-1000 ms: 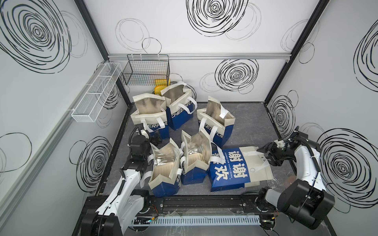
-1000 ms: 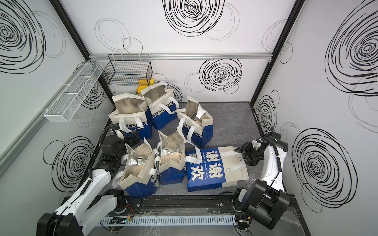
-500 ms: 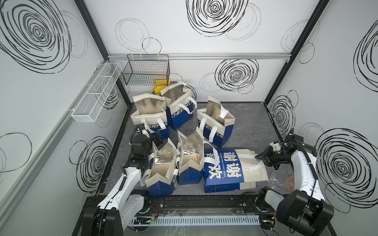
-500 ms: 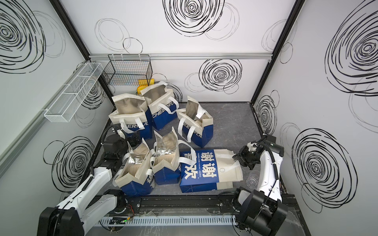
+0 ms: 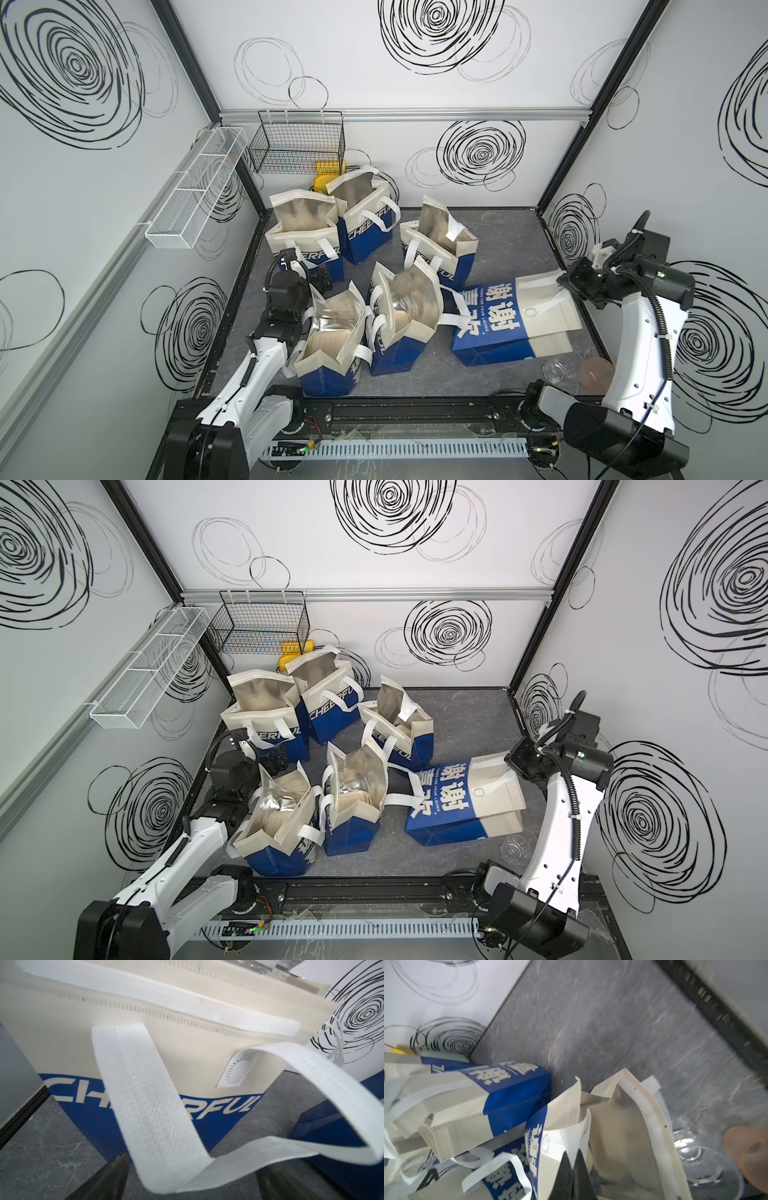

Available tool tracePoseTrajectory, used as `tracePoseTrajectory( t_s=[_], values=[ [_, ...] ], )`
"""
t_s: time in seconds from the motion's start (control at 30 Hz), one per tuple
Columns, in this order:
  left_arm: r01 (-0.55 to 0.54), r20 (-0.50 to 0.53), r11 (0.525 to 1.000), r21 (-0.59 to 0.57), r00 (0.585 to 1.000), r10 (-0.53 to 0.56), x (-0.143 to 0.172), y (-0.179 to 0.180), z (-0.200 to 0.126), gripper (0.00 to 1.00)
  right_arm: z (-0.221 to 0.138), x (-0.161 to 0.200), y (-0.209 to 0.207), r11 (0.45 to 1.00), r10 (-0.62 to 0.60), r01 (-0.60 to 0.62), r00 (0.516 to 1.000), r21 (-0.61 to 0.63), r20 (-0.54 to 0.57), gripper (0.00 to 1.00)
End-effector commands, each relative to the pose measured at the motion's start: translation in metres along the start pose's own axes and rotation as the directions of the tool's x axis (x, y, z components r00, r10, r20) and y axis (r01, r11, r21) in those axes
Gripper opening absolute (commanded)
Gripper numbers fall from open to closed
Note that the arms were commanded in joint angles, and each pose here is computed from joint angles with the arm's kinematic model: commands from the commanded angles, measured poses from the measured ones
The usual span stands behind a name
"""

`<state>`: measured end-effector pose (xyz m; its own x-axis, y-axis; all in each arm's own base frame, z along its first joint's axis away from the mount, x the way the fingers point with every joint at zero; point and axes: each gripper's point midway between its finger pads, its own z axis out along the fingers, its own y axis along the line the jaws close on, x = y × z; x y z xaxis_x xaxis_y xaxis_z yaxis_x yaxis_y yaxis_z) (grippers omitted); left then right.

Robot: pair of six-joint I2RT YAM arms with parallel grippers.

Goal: Open the takeout bag
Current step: Pick up the takeout bag at the center of the board, then place the takeout bag at the center of the board.

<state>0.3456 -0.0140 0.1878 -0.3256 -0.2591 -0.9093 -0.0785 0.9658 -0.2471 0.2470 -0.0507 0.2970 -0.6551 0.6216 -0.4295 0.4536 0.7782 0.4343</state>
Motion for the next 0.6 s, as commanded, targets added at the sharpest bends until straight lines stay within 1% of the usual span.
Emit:
tracePoseTrajectory(
  t_s=[0.0, 0.1, 0.2, 0.33, 0.43, 0.57],
  values=[
    [-0.026, 0.026, 1.000, 0.010, 0.999, 0.026, -0.013, -0.007, -0.001, 0.98, -0.015, -0.029, -0.011, 0.980, -0.093, 0.076, 0.992, 0.185, 0.081, 0.00],
    [-0.033, 0.019, 0.999, 0.011, 0.999, 0.032, -0.011, -0.010, -0.001, 0.98, -0.016, -0.049, 0.003, 0.955, -0.204, 0.173, 0.973, 0.242, 0.110, 0.00],
    [-0.034, 0.015, 0.999, 0.015, 0.999, 0.034, -0.009, -0.012, -0.001, 0.98, -0.005, -0.063, 0.012, 0.939, -0.260, 0.220, 0.957, 0.265, 0.126, 0.00],
    [-0.035, 0.015, 0.999, 0.019, 0.999, 0.034, -0.009, -0.014, -0.002, 0.98, 0.023, -0.078, 0.042, 0.942, -0.304, 0.270, 0.938, 0.200, 0.166, 0.00],
    [-0.040, 0.012, 0.999, 0.029, 0.999, 0.039, -0.007, -0.016, -0.004, 0.98, 0.047, -0.084, 0.062, 0.948, -0.307, 0.284, 0.934, 0.142, 0.183, 0.00],
    [-0.064, 0.010, 0.997, 0.044, 0.998, 0.063, -0.005, -0.020, -0.009, 0.98, 0.072, -0.098, 0.088, 0.941, -0.337, 0.316, 0.916, 0.123, 0.218, 0.00]
  ],
)
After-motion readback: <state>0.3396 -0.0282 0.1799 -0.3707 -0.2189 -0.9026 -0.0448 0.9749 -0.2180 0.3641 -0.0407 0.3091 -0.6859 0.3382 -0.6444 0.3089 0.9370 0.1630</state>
